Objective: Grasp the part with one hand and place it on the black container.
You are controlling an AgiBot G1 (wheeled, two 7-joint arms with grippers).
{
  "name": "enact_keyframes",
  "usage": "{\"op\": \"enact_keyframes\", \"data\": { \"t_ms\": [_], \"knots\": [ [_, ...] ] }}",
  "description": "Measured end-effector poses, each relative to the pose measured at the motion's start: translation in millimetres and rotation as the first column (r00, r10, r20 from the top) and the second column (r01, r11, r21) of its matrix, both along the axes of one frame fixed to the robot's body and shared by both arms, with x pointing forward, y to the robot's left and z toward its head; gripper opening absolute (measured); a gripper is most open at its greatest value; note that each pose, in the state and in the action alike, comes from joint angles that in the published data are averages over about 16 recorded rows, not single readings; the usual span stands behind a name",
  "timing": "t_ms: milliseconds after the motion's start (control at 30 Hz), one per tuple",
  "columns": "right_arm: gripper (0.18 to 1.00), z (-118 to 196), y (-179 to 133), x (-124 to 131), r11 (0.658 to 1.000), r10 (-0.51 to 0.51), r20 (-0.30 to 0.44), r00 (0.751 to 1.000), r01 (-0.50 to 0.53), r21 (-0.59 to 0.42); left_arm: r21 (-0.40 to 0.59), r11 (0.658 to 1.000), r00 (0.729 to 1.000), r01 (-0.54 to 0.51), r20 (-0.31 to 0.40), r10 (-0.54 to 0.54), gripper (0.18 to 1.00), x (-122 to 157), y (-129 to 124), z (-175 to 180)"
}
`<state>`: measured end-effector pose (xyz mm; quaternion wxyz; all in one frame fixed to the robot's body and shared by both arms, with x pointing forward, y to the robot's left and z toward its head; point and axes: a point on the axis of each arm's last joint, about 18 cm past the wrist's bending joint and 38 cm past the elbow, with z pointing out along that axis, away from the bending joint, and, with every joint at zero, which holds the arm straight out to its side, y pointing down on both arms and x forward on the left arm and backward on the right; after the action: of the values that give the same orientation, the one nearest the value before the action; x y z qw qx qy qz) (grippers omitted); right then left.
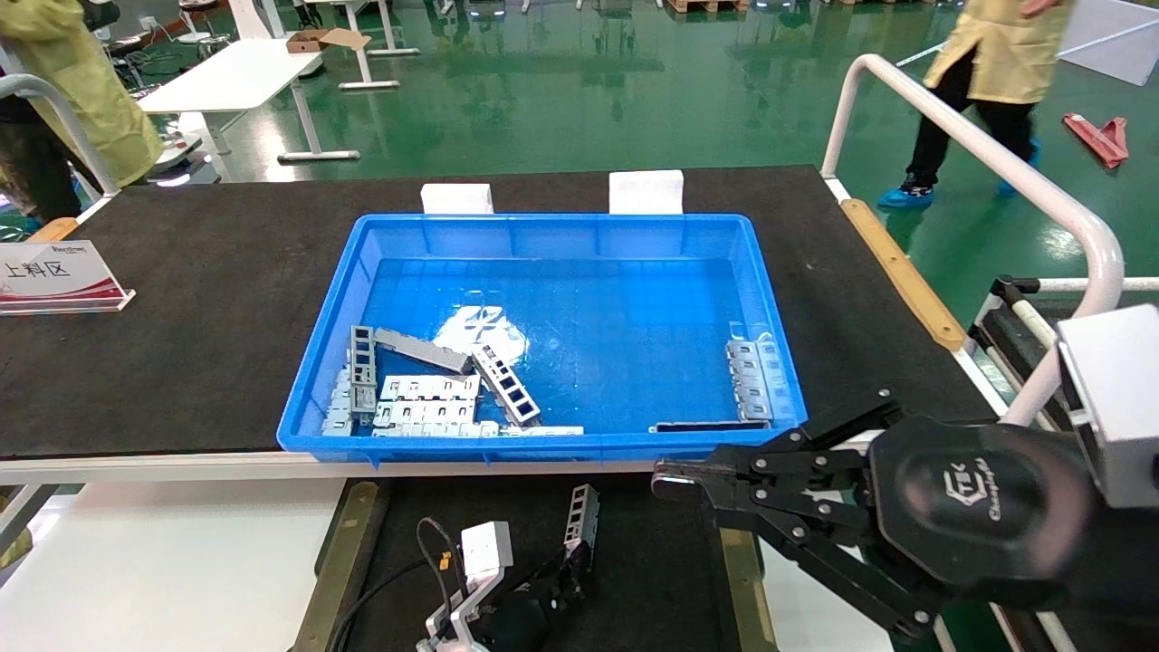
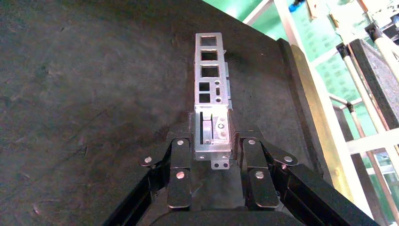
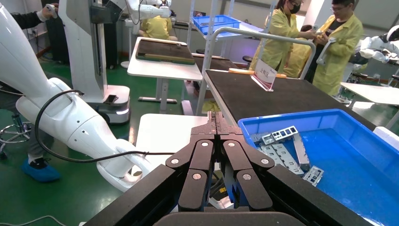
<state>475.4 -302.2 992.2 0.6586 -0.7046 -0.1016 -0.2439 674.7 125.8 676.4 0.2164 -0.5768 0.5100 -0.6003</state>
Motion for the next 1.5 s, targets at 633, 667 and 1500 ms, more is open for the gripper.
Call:
{"op": "enact_keyframes", "data": {
  "t_ms": [633,667,1500],
  "knots": [
    [0.273,0.0,0.0,0.0,1.000,0.000,0.000,1.000,0.000,0.000,0.004,1.000,1.000,-0.009,-0.012,0.009,0.400,-2.3,-1.1,-5.1],
    [0.282,0.0,0.0,0.0,1.000,0.000,0.000,1.000,0.000,0.000,0.006,1.000,1.000,-0.007,-0.010,0.008,0.413,-2.5,-1.1,-5.0],
    [0.805,0.0,0.0,0.0,1.000,0.000,0.000,1.000,0.000,0.000,0.184,0.972,0.974,0.148,0.144,-0.176,0.883,-49.9,43.2,13.7]
  ]
}}
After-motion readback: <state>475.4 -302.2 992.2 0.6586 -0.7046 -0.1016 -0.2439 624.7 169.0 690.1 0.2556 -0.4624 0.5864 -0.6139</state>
